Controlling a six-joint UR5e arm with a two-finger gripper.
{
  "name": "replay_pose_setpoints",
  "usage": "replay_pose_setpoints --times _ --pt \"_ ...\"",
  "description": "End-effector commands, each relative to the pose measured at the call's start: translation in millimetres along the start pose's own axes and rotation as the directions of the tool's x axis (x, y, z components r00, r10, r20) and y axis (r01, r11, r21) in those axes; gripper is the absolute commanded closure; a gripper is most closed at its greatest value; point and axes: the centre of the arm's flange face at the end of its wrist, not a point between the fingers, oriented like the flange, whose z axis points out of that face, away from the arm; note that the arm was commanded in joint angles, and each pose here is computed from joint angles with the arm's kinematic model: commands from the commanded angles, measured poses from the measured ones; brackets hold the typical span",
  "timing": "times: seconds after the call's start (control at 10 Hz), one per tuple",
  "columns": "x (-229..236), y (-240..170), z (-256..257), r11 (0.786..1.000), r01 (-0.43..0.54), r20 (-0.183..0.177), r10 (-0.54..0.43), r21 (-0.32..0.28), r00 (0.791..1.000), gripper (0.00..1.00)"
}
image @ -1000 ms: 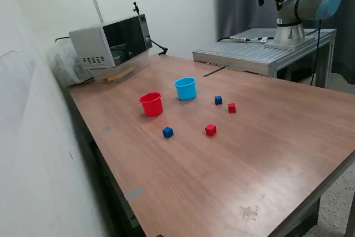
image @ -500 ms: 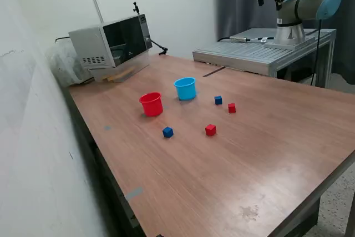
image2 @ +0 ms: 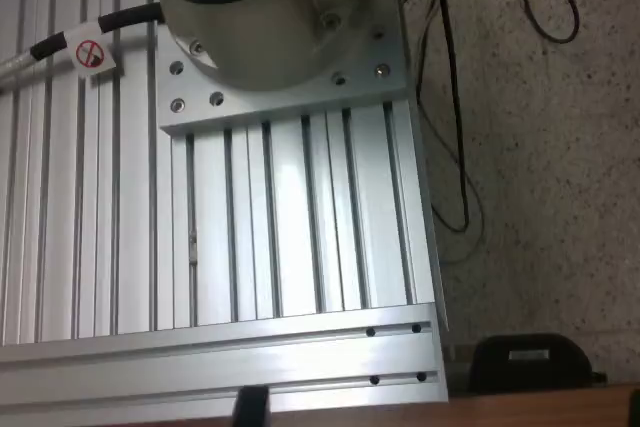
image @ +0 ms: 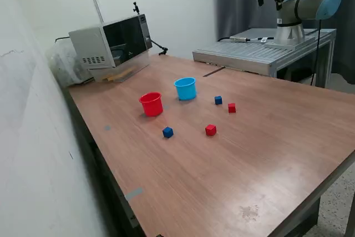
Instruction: Place red objects in the red bin, and blue objects in the blue bin.
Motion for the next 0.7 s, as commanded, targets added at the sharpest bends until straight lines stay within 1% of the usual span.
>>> replay_pose_setpoints --times 0.0,0.6 --pt "-0.8 0.1 -1.3 1.0 -0.002 0.0 0.002 -0.003 1.0 0.0" --pt "-1.8 0.3 4.1 1.0 -0.005 0.004 0.005 0.011 1.0 0.0"
